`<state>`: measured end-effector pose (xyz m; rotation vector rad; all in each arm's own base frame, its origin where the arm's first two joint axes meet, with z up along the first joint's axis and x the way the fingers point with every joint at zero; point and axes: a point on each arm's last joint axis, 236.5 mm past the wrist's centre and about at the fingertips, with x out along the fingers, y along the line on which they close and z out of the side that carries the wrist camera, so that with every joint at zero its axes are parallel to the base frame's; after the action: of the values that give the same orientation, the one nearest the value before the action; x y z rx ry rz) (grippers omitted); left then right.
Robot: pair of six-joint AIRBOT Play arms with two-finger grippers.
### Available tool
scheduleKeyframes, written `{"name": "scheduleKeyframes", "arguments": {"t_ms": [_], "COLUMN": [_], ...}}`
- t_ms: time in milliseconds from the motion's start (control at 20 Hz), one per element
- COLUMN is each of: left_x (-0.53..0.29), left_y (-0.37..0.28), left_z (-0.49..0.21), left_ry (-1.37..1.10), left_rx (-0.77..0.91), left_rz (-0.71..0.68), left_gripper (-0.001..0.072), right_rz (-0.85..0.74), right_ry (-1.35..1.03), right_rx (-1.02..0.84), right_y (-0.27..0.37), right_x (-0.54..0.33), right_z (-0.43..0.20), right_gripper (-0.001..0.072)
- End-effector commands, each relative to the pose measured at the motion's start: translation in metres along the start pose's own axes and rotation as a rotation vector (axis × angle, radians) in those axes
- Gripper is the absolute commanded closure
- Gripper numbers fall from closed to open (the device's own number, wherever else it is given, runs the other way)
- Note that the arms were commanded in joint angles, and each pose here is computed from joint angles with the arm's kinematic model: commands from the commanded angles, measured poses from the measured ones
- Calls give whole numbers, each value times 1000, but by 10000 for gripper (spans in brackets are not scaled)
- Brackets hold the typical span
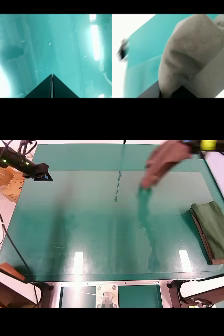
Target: Fold the shirts.
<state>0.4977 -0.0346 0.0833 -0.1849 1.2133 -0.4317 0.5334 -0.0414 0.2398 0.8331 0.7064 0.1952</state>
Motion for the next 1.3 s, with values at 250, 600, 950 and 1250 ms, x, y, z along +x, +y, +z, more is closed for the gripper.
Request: {"name": "scheduleKeyframes", "arguments": {"t_ms": [250,600,950,1250], "left_x": [6,6,6,3], "left_y": [2,1,0,-1], "left_z": [-6,-6,-7,-5], "left_ry": [21,23,29,14], "left_rx": [-17,-25,-24,-19], "left_rz": [-6,-10,-11,-7], "left_gripper": [685,685,685,686], "right_rz": [-859,-1165,-1242,-1019], "right_ry": [-125,58,343,270], "right_rx": [526,730,851,772], "right_y": [-235,-304,-355,-334], "right_x": [-250,-290,-260,-225], "right_z": [-26,-118,-215,-168], "right_gripper": [690,690,232,205]}}
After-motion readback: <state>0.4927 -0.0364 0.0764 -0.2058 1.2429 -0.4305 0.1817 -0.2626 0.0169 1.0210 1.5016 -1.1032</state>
